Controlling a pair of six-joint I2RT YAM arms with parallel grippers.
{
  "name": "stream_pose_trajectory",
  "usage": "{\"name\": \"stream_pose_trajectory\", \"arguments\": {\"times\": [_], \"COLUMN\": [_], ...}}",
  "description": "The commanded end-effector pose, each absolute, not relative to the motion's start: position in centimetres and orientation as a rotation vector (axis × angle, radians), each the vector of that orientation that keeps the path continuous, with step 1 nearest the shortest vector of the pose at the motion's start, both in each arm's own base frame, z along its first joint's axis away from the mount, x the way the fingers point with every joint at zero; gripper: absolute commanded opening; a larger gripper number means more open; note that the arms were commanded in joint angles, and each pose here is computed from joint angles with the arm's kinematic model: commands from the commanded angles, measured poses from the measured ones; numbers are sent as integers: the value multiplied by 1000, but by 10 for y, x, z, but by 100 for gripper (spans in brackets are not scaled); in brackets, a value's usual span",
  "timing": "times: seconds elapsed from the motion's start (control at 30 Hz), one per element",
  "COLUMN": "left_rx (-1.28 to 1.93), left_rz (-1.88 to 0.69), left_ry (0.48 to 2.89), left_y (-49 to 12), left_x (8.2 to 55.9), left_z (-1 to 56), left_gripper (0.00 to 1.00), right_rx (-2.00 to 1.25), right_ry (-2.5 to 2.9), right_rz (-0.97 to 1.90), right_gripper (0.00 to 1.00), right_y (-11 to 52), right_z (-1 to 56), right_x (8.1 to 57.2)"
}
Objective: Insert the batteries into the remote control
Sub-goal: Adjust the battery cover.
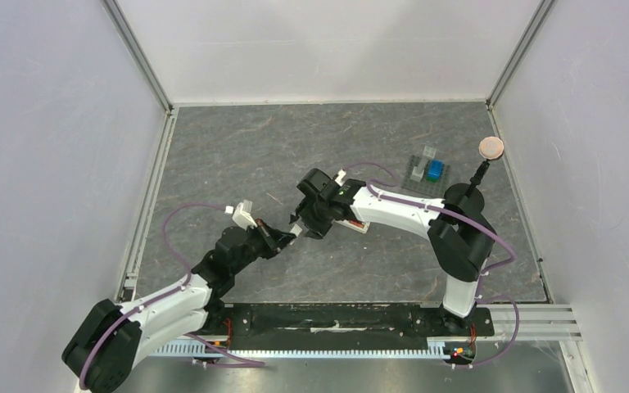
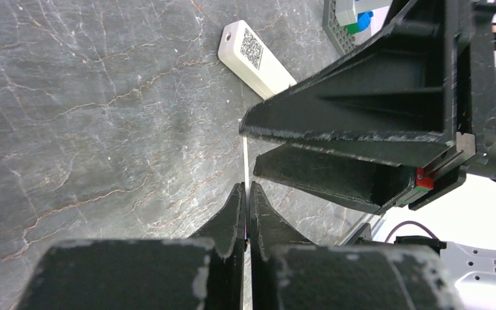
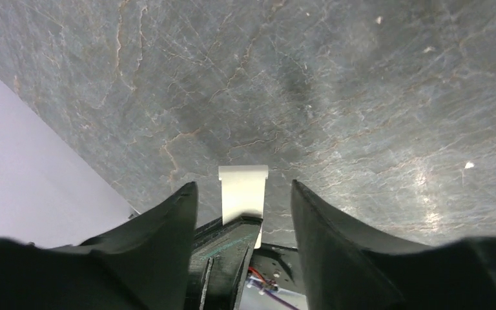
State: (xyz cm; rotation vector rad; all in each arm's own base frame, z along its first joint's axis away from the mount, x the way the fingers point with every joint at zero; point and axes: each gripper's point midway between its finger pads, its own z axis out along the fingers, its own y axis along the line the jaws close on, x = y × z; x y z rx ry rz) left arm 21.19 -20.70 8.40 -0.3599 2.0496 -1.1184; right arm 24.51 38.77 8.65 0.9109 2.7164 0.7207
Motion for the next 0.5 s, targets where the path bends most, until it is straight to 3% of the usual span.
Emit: {"name": "stream_pose_trajectory", "arguments": {"times": [0.0,0.07,0.13,0.3,0.47], "left_rx": [-343,-326,-284,-108,290], "left_rz": [-1110,-1113,-1139,-1241,-1449], "left_ry": [2023,2035,2044,2085,1988], "left_y": [-208,-209,-212,-228,-254], "left_x": [217,214,208,188,155], "left_z": [104,109,119,153,199], "left_gripper": [2,2,2,2,2], "right_rx": [704,601,421,-188,-637], "right_ry": [2618,2584,2505,2261,2038], "right_rz": [815,802,841,1125,1244], "right_gripper": [63,73,76,76,77], "right_y": [385,369,355,333,319], "right_z": [134,144,160,198,228], "right_x": [263,263,264,235,192]}}
